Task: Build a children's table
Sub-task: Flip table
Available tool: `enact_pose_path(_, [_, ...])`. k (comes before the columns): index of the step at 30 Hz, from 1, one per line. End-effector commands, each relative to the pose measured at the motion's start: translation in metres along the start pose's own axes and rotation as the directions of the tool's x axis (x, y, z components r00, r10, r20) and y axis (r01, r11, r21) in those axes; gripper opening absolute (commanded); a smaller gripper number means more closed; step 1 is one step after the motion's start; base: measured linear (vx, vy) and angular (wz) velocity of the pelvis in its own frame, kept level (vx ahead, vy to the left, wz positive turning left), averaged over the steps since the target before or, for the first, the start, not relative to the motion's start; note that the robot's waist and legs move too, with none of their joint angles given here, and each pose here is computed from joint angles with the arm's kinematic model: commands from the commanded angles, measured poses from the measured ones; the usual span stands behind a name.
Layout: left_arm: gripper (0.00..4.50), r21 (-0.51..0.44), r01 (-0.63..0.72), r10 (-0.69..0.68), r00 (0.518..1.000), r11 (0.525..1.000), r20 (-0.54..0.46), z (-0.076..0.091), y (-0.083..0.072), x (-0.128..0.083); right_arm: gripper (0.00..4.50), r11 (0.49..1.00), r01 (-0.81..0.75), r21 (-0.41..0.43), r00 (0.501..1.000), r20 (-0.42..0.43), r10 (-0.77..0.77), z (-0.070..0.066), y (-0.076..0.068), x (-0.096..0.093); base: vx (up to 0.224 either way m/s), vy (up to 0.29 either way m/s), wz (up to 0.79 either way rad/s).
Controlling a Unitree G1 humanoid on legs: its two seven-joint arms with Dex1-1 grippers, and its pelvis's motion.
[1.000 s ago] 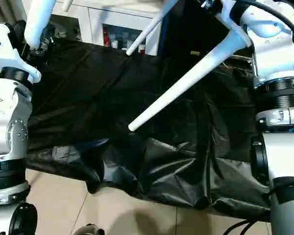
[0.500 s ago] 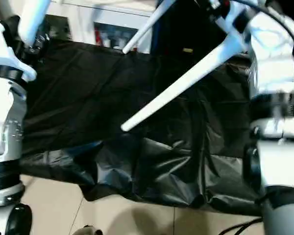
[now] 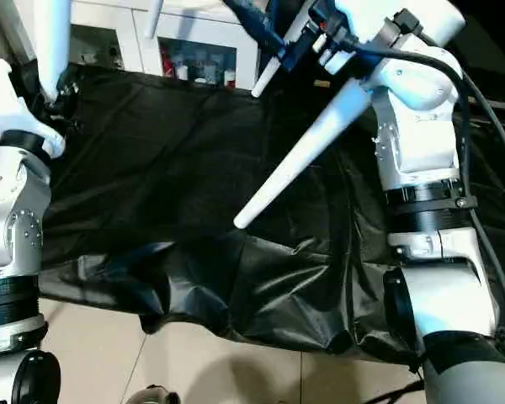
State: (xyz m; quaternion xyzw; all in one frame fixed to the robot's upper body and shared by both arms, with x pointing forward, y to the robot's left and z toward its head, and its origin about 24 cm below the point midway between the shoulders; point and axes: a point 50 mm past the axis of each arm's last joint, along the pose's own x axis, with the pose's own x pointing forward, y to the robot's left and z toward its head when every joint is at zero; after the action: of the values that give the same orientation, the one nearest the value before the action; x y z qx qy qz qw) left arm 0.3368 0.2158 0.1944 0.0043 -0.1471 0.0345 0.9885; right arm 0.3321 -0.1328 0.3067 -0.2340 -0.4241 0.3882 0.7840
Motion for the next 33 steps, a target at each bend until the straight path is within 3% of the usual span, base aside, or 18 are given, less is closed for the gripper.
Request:
enact_pose_path(1, [2.05, -0.018, 0.01, -0.009, 0.999, 1.0, 0.044, 0.01, -0.003, 0.001, 4.5, 0.999, -0.009, 0.047, 1.0, 0.011, 0.009, 0.0, 0.005, -0.004, 0.0, 0.0, 0.0])
enact_pose_path(4, [2.02, -0.016, 0.007, -0.006, 0.999, 1.0, 0.044, 0.01, -0.003, 0.0, 4.5, 0.985, -0.006, 0.171, 1.0, 0.005, 0.006, -0.011, 0.03, -0.012, 0.0, 0.0, 0.0])
enact_pose_path(5, [2.0, -0.016, 0.007, -0.006, 0.999, 1.0, 0.044, 0.01, -0.003, 0.0, 4.5, 0.985, -0.006, 0.171, 1.0, 0.005, 0.006, -0.011, 0.03, -0.012, 0.0, 0.0, 0.0])
enact_pose_path(6, [1.98, -0.014, 0.005, -0.004, 0.999, 1.0, 0.042, 0.009, -0.003, 0.0, 4.5, 0.966, 0.021, 0.257, 1.0, -0.026, -0.014, -0.023, 0.056, -0.021, 0.0, 0.0, 0.0])
enact_pose_path(8, [1.96, -0.013, 0.004, -0.004, 0.999, 1.0, 0.041, 0.009, -0.003, 0.001, 4.5, 0.952, 0.052, 0.301, 0.998, -0.048, -0.04, -0.029, 0.068, -0.027, 0.0, 0.0, 0.0])
enact_pose_path(10, [1.95, -0.007, 0.006, -0.006, 0.999, 1.0, 0.04, 0.009, -0.003, 0.001, 4.5, 0.916, 0.148, 0.373, 0.987, -0.117, -0.112, -0.042, 0.091, -0.042, 0.0, 0.0, 0.0])
enact_pose_path(13, [1.95, -0.006, 0.008, -0.008, 0.999, 1.0, 0.041, 0.009, -0.003, 0.002, 4.5, 0.894, 0.211, 0.394, 0.975, -0.151, -0.163, -0.047, 0.098, -0.05, 0.0, 0.0, 0.0])
enact_pose_path(14, [1.94, -0.004, 0.014, -0.013, 0.999, 1.0, 0.041, 0.01, -0.003, 0.003, 4.5, 0.861, 0.304, 0.408, 0.949, -0.21, -0.236, -0.052, 0.108, -0.065, 0.0, 0.0, 0.0])
enact_pose_path(16, [1.92, -0.003, 0.016, -0.015, 0.999, 1.0, 0.041, 0.01, -0.003, 0.003, 4.5, 0.844, 0.34, 0.415, 0.936, -0.235, -0.262, -0.054, 0.113, -0.071, 0.0, 0.0, 0.0])
enact_pose_path(17, [1.92, 0.0, 0.017, -0.017, 0.999, 1.0, 0.038, 0.009, -0.003, 0.004, 4.5, 0.811, 0.445, 0.38, 0.883, -0.339, -0.326, -0.058, 0.125, -0.091, 0.0, 0.0, 0.0])
enact_pose_path(18, [1.91, 0.001, 0.017, -0.017, 0.999, 1.0, 0.037, 0.009, -0.002, 0.004, 4.5, 0.804, 0.477, 0.355, 0.861, -0.374, -0.345, -0.059, 0.13, -0.097, 0.0, 0.0, 0.0])
enact_pose_path(21, [1.88, 0.004, 0.017, -0.017, 0.999, 1.0, 0.035, 0.008, -0.001, 0.004, 4.5, 0.774, 0.524, 0.355, 0.832, -0.409, -0.375, -0.056, 0.14, -0.107, 0.0, 0.0, 0.0])
enact_pose_path(23, [1.88, 0.008, 0.017, -0.017, 0.999, 1.0, 0.032, 0.007, 0.0, 0.004, 4.5, 0.738, 0.576, 0.351, 0.79, -0.471, -0.393, -0.054, 0.154, -0.121, 0.0, 0.0, 0.0])
enact_pose_path(25, [1.88, 0.01, 0.017, -0.017, 0.999, 1.0, 0.031, 0.007, 0.0, 0.003, 4.5, 0.728, 0.591, 0.348, 0.776, -0.49, -0.396, -0.054, 0.158, -0.125, 0.0, 0.0, 0.0])
enact_pose_path(27, [1.86, 0.012, 0.017, -0.017, 0.999, 1.0, 0.031, 0.007, 0.0, 0.003, 4.5, 0.689, 0.646, 0.328, 0.728, -0.537, -0.426, -0.054, 0.162, -0.134, 0.0, 0.0, 0.0])
enact_pose_path(30, [1.85, 0.018, 0.022, -0.022, 0.999, 1.0, 0.029, 0.006, 0.0, 0.003, 4.5, 0.543, 0.806, 0.237, 0.547, -0.65, -0.528, -0.066, 0.152, -0.149, 0.0, 0.0, 0.0])
enact_pose_path(33, [1.85, 0.019, 0.026, -0.026, 0.999, 0.999, 0.03, 0.006, -0.001, 0.004, 4.5, 0.557, 0.785, 0.271, 0.578, -0.644, -0.501, -0.071, 0.148, -0.143, 0.0, 0.0, 0.0])
